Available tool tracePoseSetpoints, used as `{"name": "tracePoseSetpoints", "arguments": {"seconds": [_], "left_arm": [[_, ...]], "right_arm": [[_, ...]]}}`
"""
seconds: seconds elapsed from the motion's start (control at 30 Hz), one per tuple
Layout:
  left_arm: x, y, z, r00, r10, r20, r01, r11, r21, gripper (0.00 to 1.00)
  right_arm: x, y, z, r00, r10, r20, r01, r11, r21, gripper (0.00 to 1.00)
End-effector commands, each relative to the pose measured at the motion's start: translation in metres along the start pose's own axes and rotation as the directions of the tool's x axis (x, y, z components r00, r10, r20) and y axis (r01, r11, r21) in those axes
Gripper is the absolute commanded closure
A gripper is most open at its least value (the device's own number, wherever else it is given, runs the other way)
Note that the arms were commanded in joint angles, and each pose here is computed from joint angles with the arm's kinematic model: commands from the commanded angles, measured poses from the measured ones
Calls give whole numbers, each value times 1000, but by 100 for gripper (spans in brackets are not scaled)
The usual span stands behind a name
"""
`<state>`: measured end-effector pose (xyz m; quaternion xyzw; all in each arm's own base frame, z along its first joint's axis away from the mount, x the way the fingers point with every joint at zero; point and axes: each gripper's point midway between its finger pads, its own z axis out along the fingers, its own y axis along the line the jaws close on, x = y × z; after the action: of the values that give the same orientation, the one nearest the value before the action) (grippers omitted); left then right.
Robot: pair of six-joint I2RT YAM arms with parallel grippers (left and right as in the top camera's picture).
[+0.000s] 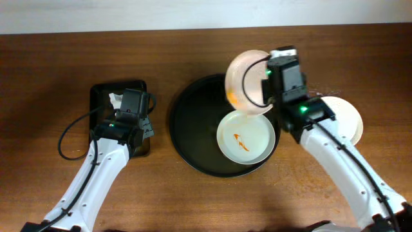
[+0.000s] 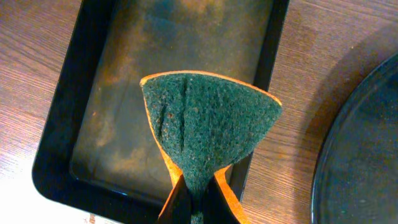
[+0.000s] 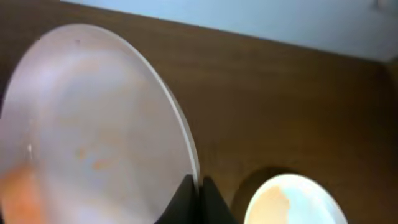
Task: Clean dirty plates on tray and stack at the side
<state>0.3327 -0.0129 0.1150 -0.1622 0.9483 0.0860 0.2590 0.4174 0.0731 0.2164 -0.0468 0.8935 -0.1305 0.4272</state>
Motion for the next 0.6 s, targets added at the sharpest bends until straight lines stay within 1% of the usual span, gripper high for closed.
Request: {"name": "tracePoseSetpoints", "arguments": {"seconds": [0.0, 0.07, 0.13, 0.17, 0.23, 0.37, 0.5, 0.57], "left_arm": [[-8, 2, -6, 999, -19, 26, 19, 1000, 6, 100], [-7, 3, -6, 1000, -17, 23, 17, 1000, 5, 100], [-7, 3, -6, 1000, -17, 23, 17, 1000, 5, 100], [-7, 3, -6, 1000, -17, 22, 17, 1000, 4, 100], [-6, 3, -6, 1000, -17, 22, 17, 1000, 4, 100], [-5, 4, -6, 1000, -14, 14, 14, 1000, 0, 100], [-4, 4, -6, 1000, -14, 14, 14, 1000, 0, 100], [-5, 4, -6, 1000, -14, 14, 14, 1000, 0, 100]], "right_arm": [[-3, 21, 5, 985, -171, 8, 169, 980, 102, 96], [0, 36, 5, 974, -224, 9, 220, 964, 148, 96], [-13, 40, -3, 973, -222, 62, 205, 958, 202, 96], [-19, 40, -8, 965, -248, 79, 224, 947, 231, 96], [-22, 29, -14, 965, -250, 78, 214, 924, 317, 96], [-24, 20, -18, 968, -237, 81, 193, 913, 360, 96], [-30, -14, -24, 981, -169, 94, 106, 877, 469, 96], [-10, -45, -14, 998, -31, 55, 2, 889, 458, 96]]}}
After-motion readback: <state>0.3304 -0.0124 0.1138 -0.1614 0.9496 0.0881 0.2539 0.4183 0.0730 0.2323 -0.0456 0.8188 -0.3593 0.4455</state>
